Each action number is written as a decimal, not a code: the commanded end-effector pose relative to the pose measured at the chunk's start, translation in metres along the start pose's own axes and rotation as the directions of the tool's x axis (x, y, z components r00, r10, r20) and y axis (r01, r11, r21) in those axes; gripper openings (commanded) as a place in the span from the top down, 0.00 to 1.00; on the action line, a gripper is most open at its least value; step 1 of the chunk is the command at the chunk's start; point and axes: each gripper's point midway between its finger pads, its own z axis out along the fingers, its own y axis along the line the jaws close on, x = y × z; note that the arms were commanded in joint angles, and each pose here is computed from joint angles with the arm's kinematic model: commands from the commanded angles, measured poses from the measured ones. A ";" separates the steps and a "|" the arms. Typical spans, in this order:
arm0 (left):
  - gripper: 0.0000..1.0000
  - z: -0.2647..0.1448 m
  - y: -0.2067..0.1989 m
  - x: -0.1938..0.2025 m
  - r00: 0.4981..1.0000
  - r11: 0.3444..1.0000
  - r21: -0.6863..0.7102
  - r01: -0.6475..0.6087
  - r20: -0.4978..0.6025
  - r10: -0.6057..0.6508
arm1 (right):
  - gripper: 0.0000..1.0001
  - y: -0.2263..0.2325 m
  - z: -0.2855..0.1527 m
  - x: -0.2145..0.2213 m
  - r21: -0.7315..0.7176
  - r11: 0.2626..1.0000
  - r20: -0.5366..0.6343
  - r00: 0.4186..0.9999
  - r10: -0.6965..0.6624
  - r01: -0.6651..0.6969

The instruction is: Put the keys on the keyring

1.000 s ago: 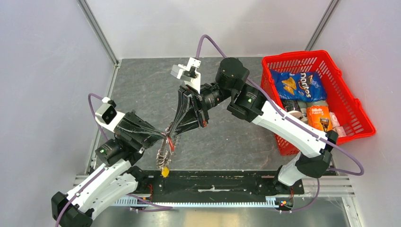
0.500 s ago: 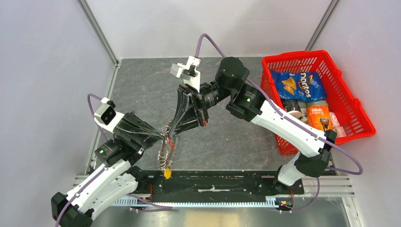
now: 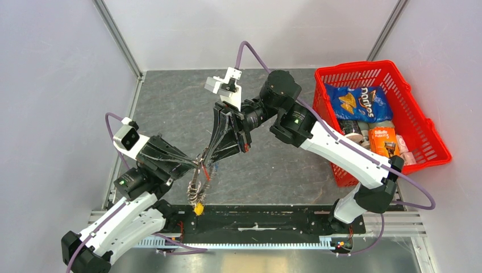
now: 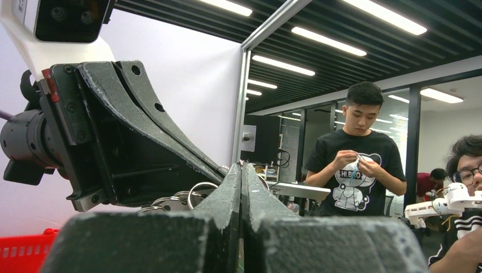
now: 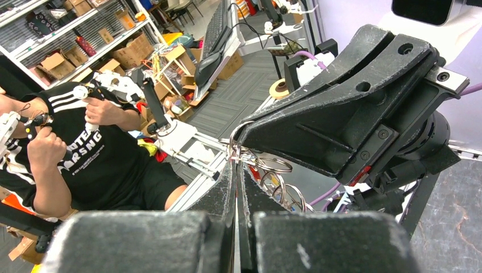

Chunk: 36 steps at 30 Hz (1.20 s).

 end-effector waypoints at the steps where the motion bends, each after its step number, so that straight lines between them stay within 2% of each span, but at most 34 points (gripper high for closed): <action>1: 0.98 0.006 -0.017 -0.011 0.998 0.997 0.062 -0.044 0.038 0.041 | 1.00 0.022 -0.002 -0.005 -0.039 0.998 0.002 0.999 -0.049 0.049; 11: 0.98 0.004 -0.017 -0.006 0.999 0.997 0.064 -0.048 0.016 0.047 | 1.00 0.029 -0.003 -0.009 -0.038 0.998 0.012 0.998 -0.054 0.054; 28: 0.98 0.009 -0.022 -0.012 0.998 0.995 0.080 -0.056 0.026 0.054 | 1.00 0.002 0.001 -0.003 0.039 0.999 0.018 1.000 -0.015 0.015; 36: 0.98 0.008 -0.028 -0.013 0.998 0.994 0.092 -0.061 0.026 0.059 | 1.00 0.005 -0.003 0.002 0.064 0.998 0.014 0.999 -0.029 0.028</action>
